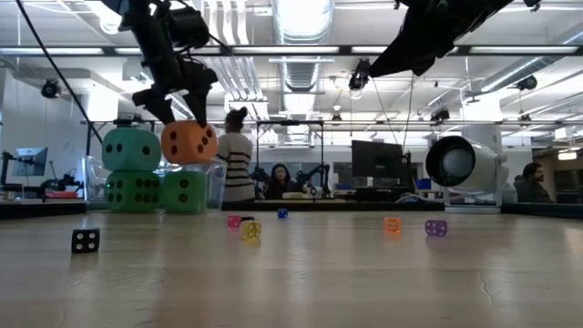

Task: Pick & Place Dice
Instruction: Put the large orange die into the transparent bin, then put the bottom small black die into the transparent bin

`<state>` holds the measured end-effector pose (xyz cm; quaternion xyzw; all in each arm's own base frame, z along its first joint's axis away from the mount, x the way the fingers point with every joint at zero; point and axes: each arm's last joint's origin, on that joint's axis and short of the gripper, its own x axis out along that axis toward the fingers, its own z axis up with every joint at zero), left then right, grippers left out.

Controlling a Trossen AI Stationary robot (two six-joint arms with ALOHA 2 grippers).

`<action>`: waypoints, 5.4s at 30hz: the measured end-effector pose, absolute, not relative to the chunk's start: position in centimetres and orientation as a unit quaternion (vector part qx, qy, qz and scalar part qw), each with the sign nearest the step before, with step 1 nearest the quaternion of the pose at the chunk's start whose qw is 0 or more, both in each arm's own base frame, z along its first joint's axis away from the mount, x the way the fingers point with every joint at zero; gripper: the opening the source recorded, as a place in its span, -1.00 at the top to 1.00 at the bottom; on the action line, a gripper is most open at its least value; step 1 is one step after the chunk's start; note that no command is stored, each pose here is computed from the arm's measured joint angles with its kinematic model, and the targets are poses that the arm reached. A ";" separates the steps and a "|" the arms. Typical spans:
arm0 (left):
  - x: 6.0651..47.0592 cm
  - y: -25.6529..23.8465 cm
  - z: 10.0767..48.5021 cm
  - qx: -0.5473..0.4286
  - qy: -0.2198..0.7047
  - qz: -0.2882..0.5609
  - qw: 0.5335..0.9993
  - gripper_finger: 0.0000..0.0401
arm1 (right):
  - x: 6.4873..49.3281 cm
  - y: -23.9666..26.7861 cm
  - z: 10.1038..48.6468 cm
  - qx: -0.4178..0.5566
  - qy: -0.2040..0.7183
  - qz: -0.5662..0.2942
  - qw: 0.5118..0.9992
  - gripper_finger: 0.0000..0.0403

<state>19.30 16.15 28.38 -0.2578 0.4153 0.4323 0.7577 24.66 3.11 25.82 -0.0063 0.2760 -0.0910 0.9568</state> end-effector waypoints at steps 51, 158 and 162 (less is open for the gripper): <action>18.7 15.4 28.1 -0.323 0.371 0.478 0.727 -0.99 | 24.7 3.1 25.8 -0.006 0.276 -0.091 0.957 0.87; 28.1 -16.9 15.5 0.042 0.587 -0.068 0.806 0.05 | 24.7 3.1 25.8 -0.006 0.276 -0.091 0.957 0.87; 28.0 -17.2 15.3 0.116 0.580 -0.122 0.797 0.06 | 24.7 3.1 25.8 -0.006 0.276 -0.091 0.957 0.87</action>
